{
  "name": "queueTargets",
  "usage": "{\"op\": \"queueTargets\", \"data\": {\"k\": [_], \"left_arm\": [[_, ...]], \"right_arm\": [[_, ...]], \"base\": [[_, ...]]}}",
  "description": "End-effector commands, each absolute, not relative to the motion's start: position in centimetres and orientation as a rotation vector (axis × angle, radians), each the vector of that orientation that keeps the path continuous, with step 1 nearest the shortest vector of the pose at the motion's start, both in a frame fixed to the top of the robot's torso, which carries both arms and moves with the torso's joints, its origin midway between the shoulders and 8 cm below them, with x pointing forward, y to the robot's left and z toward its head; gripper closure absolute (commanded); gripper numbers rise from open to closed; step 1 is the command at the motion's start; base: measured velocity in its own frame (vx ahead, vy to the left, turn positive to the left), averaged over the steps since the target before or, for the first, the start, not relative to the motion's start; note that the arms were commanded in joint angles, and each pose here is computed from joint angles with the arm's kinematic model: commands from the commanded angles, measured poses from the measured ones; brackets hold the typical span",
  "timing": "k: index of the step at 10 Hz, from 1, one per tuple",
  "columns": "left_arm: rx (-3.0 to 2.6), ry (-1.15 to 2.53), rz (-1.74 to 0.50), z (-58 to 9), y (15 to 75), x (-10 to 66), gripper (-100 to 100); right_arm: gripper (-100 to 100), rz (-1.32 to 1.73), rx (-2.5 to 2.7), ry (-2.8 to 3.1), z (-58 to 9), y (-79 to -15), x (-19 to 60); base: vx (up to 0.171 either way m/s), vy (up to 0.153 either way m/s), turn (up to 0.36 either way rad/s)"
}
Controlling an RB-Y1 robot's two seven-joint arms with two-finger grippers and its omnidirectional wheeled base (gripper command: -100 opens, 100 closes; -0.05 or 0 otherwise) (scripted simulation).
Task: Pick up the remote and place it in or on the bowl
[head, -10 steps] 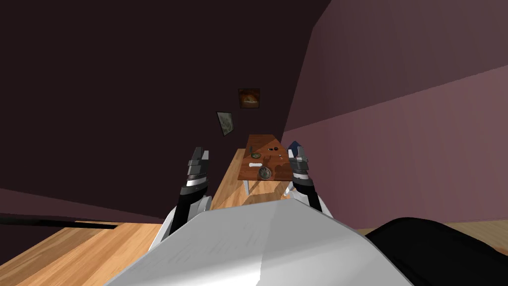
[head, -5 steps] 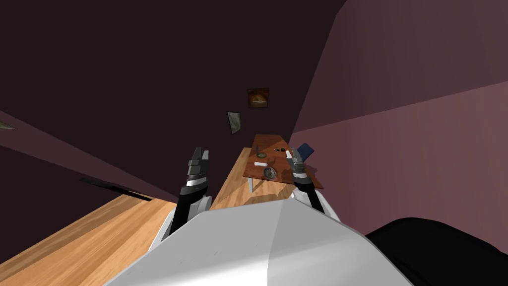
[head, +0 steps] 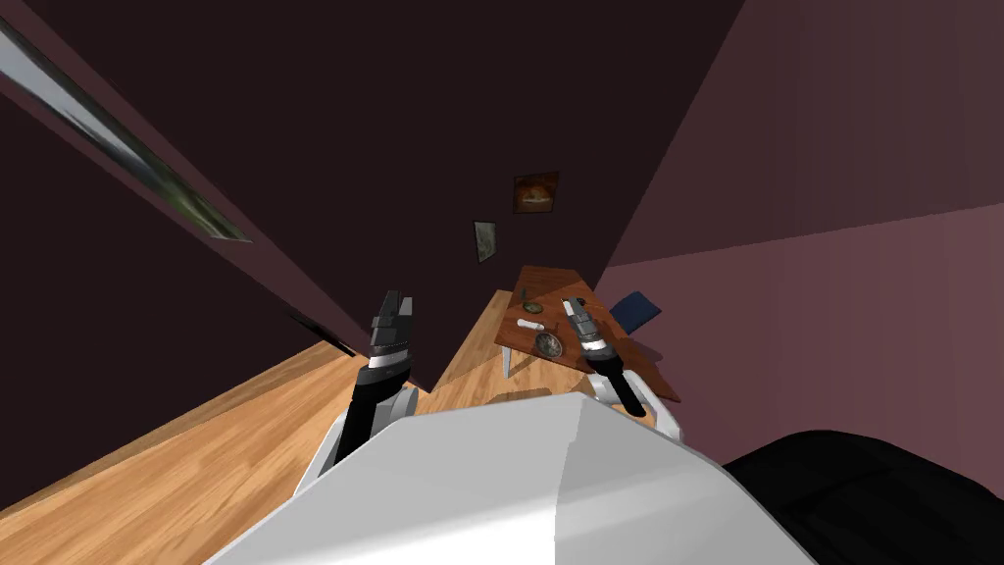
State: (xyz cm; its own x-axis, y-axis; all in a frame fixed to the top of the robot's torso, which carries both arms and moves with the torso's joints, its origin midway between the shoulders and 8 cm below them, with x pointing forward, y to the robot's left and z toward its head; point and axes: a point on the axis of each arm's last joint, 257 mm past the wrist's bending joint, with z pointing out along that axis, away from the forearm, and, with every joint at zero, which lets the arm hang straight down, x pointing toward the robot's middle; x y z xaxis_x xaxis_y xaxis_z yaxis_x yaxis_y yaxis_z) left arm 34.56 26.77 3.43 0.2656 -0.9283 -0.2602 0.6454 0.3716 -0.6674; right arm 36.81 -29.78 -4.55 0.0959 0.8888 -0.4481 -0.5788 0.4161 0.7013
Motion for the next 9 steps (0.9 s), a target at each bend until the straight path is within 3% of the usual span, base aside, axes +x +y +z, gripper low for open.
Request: {"op": "queueTargets", "data": {"k": [1, 5, 9], "left_arm": [[-0.481, 0.694, -1.119, 3.4, 26.8, 34.6, 0], [-0.481, 0.694, -1.12, 3.4, 26.8, 34.6, 0], [-0.481, 0.695, -1.119, 3.4, 26.8, 34.6, 0]], "right_arm": [[-100, 1.085, 0.36, 1.031, -6.1, -30.1, 37.7], [-100, 0.975, 0.27, 1.177, -9.4, -31.7, 39.2], [-100, 0.87, 0.201, 1.306, -13.0, -33.3, 40.2]], "base": [[-0.018, 0.027, 0.251], [-0.017, 0.036, 0.324], [-0.001, 0.029, 0.204]]}}
